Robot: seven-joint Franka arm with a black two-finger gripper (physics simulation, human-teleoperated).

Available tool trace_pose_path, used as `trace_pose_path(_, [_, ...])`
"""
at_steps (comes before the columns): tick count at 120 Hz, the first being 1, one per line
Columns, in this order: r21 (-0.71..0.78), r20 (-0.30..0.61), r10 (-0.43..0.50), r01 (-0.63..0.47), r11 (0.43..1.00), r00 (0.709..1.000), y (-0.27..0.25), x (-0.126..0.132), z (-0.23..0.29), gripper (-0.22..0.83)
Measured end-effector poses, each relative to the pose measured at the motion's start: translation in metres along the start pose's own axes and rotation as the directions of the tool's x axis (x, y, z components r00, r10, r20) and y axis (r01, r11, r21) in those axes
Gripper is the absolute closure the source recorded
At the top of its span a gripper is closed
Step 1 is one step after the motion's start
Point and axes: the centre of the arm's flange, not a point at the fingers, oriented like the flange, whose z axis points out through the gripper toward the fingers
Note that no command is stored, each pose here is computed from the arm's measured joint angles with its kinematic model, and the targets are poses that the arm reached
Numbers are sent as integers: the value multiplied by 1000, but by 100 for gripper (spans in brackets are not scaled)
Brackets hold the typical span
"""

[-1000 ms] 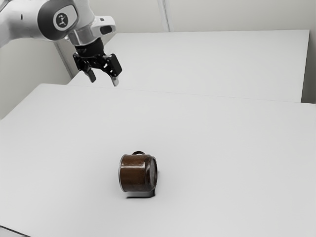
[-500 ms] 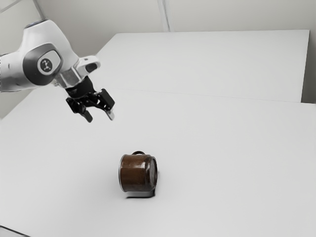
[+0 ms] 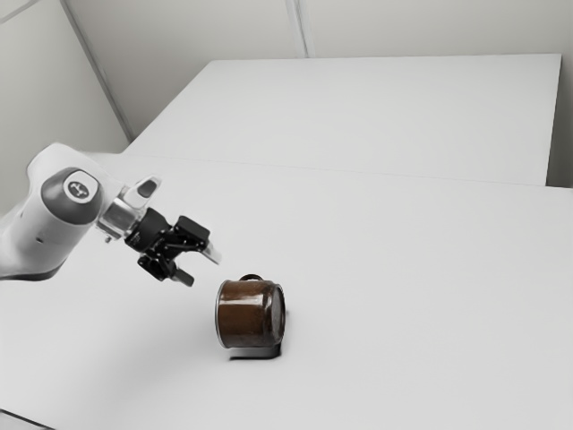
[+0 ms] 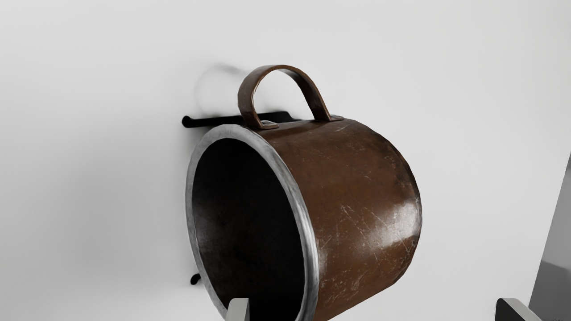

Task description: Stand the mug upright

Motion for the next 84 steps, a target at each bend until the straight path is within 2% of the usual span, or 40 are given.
trace_pose_path(20, [-76, -15, 12, -13, 997, 1000, -25, -7, 19, 0])
trace_pose_path(51, [-198, -19, 8, -11, 980, 1000, -52, -3, 48, 0])
trace_pose_path(84, [-314, 22, 19, -12, 949, 1000, -60, -9, 78, 0])
